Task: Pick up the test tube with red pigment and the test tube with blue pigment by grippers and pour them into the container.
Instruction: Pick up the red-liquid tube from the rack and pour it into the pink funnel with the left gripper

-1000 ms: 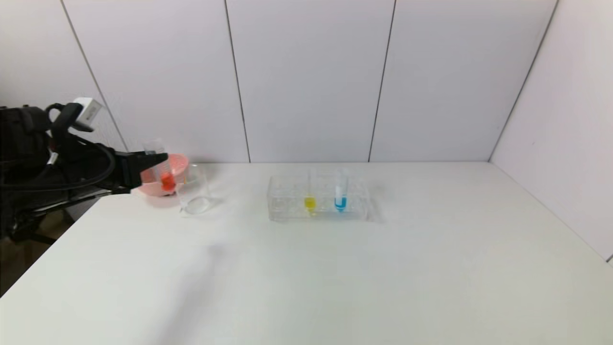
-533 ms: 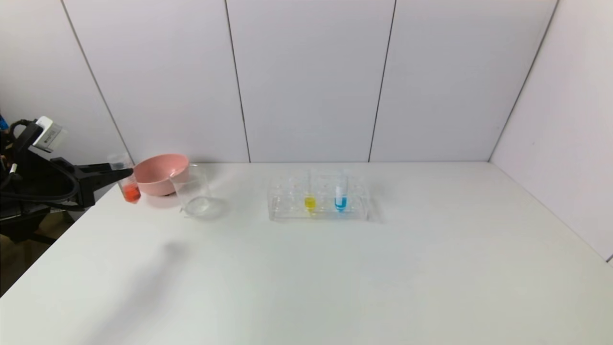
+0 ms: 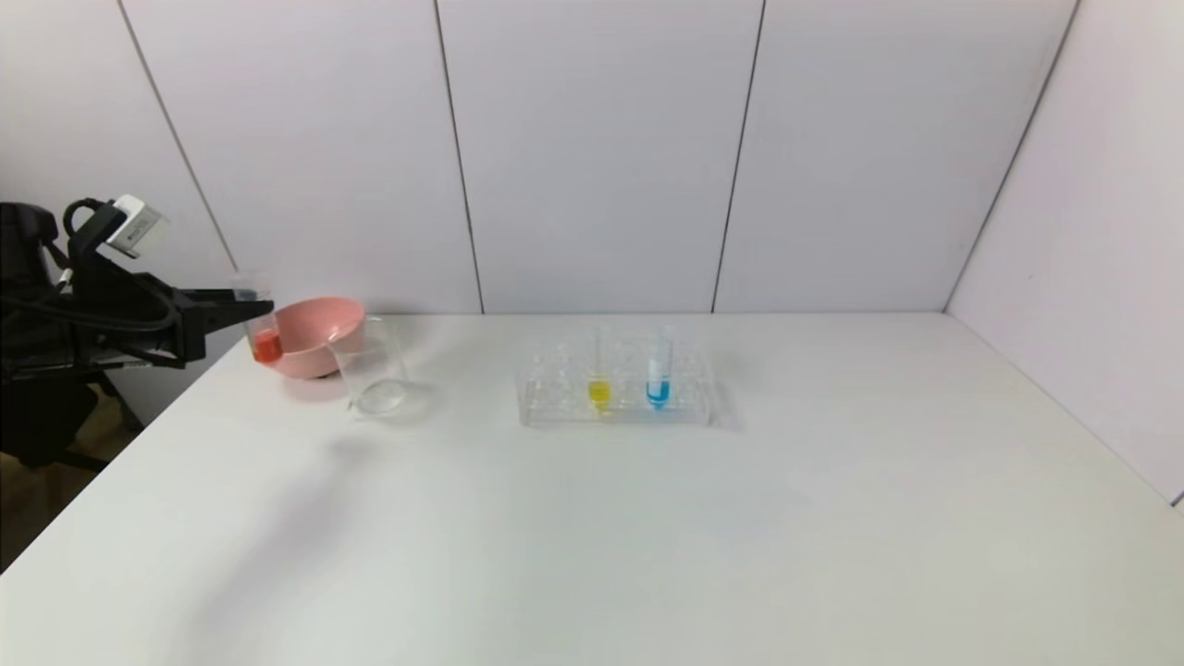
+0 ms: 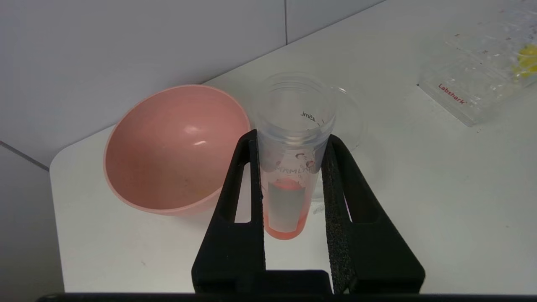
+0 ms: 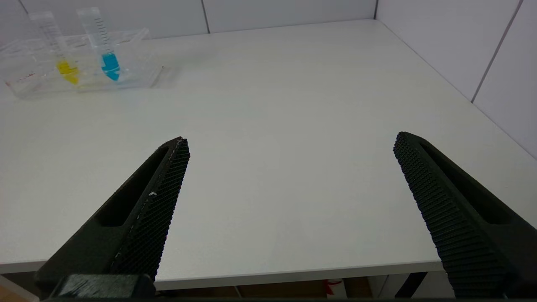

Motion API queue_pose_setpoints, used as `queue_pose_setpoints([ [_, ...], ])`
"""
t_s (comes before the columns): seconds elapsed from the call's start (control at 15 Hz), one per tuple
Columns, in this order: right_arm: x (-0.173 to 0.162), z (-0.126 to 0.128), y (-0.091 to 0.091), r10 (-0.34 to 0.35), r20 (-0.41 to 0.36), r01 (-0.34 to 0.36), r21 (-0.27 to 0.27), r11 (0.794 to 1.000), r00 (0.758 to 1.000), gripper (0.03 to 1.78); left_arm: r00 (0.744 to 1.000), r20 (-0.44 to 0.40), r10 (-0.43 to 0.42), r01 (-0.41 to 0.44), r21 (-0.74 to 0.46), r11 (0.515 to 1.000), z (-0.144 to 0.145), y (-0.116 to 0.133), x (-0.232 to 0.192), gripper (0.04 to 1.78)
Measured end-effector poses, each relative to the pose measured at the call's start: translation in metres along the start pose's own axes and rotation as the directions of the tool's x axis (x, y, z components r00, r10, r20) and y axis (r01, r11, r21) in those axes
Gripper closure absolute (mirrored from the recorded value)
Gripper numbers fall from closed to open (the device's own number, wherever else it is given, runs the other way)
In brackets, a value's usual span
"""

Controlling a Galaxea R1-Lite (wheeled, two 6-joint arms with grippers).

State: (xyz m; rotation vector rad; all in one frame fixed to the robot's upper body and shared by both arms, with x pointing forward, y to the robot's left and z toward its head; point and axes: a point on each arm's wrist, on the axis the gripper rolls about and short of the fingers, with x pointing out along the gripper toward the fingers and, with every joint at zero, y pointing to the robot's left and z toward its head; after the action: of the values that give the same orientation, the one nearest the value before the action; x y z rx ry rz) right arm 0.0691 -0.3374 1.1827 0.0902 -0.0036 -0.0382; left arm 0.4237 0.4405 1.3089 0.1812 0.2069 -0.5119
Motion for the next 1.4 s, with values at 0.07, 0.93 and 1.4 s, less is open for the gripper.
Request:
queue_pose_setpoints([
  [0.07,0.000,0.000,0.000,0.000,0.000,0.000,0.000,1.000,1.000,0.04,0.999,-0.032,0.016,-0.016,0.009,1.000,0.007,0.002,0.005,1.40],
  [0.93,0.000,0.000,0.000,0.000,0.000,0.000,0.000,1.000,1.000,0.04,0.836,-0.541,0.087,0.088,0.289,0.953,0.065,-0.020,0.069,1.40],
  [1.4,0.000,0.000,0.000,0.000,0.000,0.000,0.000,1.000,1.000,0.04,0.775,-0.589,0.228,0.099,0.470,0.877,0.075,-0.045,0.092,1.40],
])
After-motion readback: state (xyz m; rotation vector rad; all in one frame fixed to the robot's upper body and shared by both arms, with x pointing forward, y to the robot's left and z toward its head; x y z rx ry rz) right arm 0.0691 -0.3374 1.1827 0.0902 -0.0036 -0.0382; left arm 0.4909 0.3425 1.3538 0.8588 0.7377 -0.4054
